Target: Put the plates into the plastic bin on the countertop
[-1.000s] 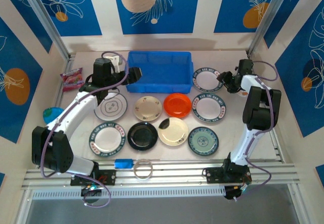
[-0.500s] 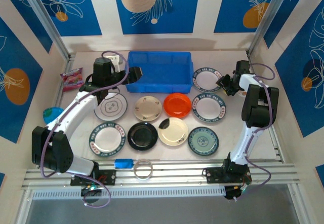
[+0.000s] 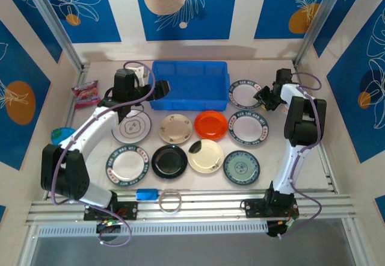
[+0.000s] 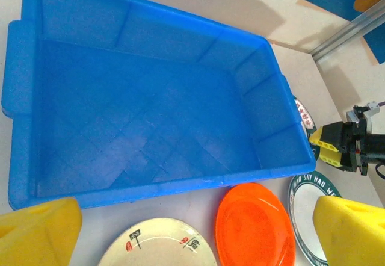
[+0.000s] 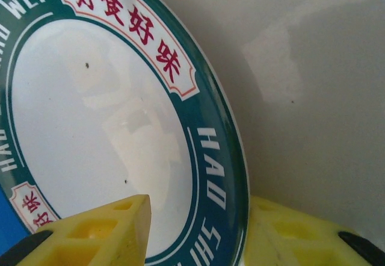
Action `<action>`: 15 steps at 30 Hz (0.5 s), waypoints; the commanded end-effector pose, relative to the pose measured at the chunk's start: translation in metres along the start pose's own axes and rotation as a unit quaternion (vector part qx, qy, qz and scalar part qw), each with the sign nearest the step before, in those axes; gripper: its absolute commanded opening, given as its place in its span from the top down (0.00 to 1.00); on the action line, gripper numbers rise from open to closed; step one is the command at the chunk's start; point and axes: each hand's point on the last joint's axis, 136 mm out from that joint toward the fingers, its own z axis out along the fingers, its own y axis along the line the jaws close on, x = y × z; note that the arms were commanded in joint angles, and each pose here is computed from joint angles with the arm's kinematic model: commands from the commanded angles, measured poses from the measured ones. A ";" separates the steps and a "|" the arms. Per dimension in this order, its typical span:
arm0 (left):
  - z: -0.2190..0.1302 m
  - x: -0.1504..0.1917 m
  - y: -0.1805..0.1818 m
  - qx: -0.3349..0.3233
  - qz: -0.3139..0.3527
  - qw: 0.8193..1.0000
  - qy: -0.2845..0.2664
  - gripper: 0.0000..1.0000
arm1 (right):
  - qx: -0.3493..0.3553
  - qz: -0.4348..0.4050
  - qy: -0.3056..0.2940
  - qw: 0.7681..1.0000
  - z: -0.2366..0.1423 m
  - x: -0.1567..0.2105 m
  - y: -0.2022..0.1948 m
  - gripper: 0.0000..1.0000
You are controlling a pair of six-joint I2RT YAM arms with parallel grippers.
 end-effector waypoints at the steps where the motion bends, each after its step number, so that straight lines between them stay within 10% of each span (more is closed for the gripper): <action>1: 0.001 -0.008 -0.014 0.025 0.014 1.000 -0.009 0.02 | 0.004 0.011 0.020 1.000 0.006 0.007 0.001 0.57; 15: 0.015 -0.007 -0.013 0.029 0.017 0.999 0.004 0.02 | -0.006 0.034 0.034 0.999 0.012 0.005 -0.002 0.88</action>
